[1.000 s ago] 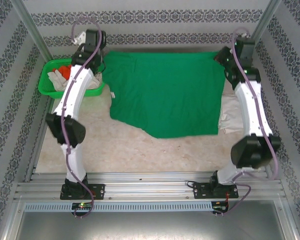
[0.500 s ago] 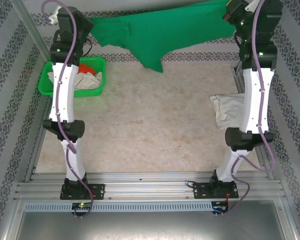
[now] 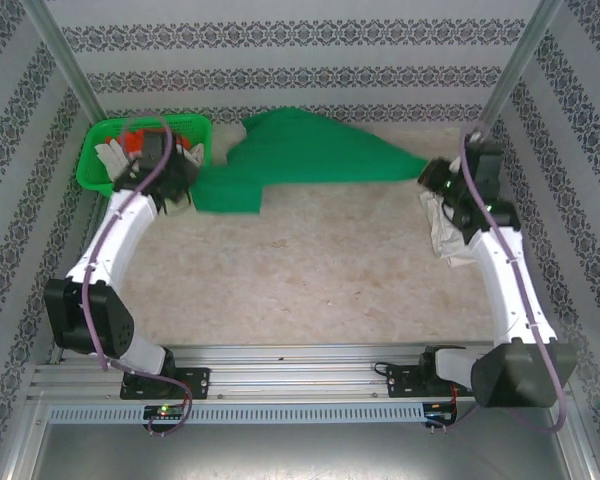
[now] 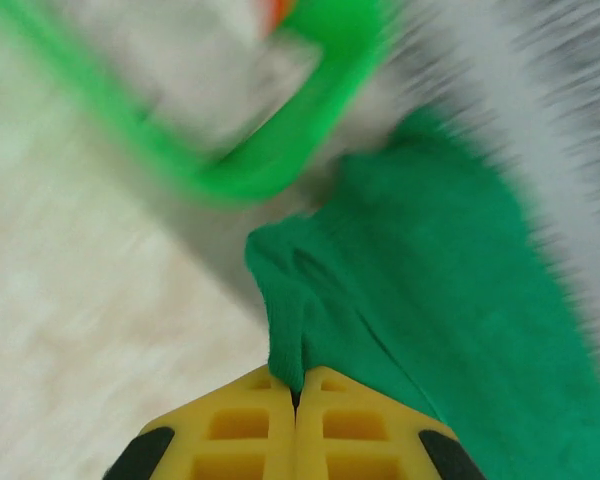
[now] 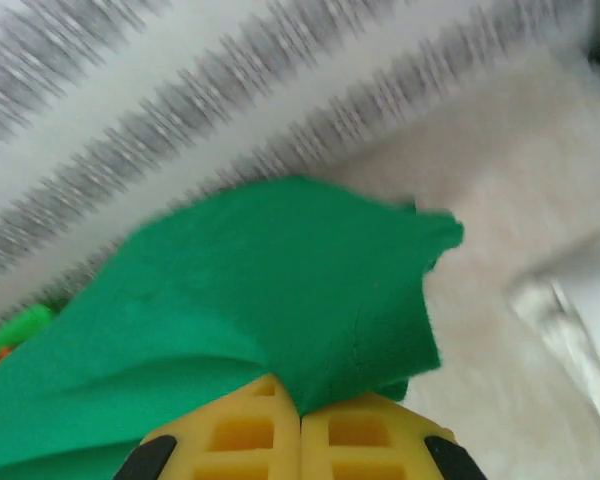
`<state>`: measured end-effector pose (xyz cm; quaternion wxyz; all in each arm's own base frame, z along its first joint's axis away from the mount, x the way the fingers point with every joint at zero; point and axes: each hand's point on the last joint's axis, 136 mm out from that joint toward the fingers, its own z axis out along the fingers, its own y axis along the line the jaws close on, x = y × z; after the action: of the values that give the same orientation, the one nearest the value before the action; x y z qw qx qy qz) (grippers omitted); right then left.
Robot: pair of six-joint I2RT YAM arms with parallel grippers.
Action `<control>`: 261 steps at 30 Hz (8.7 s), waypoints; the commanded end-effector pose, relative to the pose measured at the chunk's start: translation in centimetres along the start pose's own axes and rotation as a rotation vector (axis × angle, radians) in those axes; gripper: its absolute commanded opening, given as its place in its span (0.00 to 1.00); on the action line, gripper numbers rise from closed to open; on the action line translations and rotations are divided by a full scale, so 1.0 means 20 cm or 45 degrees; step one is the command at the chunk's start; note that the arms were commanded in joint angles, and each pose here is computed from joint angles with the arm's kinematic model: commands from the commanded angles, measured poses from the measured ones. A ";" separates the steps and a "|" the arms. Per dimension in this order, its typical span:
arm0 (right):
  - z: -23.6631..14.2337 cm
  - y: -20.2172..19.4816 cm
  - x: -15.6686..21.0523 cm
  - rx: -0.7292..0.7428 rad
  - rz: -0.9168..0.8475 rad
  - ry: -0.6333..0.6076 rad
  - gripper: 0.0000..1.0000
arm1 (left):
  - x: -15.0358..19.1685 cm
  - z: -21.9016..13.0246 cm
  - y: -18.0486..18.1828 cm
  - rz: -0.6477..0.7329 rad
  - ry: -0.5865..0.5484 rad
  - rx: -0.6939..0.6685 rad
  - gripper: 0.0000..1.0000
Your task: Fold and stack the t-shirts
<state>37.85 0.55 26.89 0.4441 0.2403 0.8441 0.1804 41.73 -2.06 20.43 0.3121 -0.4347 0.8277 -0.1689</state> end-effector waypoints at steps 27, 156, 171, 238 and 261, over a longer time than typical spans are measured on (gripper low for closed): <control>0.15 -0.79 0.97 0.596 0.177 0.480 0.22 | 0.58 0.06 0.88 -0.198 0.348 -0.513 0.12; -0.14 -0.77 1.02 0.655 0.482 0.522 0.00 | 0.81 -0.04 0.77 -0.645 0.285 -0.453 0.00; -0.28 -0.69 0.89 0.587 0.448 0.395 0.00 | 0.66 -0.16 0.60 -0.625 0.240 -0.368 0.00; 0.45 -0.65 0.50 0.647 0.400 0.460 0.00 | 0.19 0.60 -0.04 -0.112 0.381 -0.355 0.00; 0.57 -0.67 0.49 0.654 0.369 0.493 0.01 | 0.22 0.62 0.05 -0.131 0.374 -0.410 0.01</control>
<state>38.94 -2.85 7.26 0.1650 0.4217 0.8879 0.0815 48.06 -6.38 9.15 0.1062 -0.4834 0.8597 -0.1265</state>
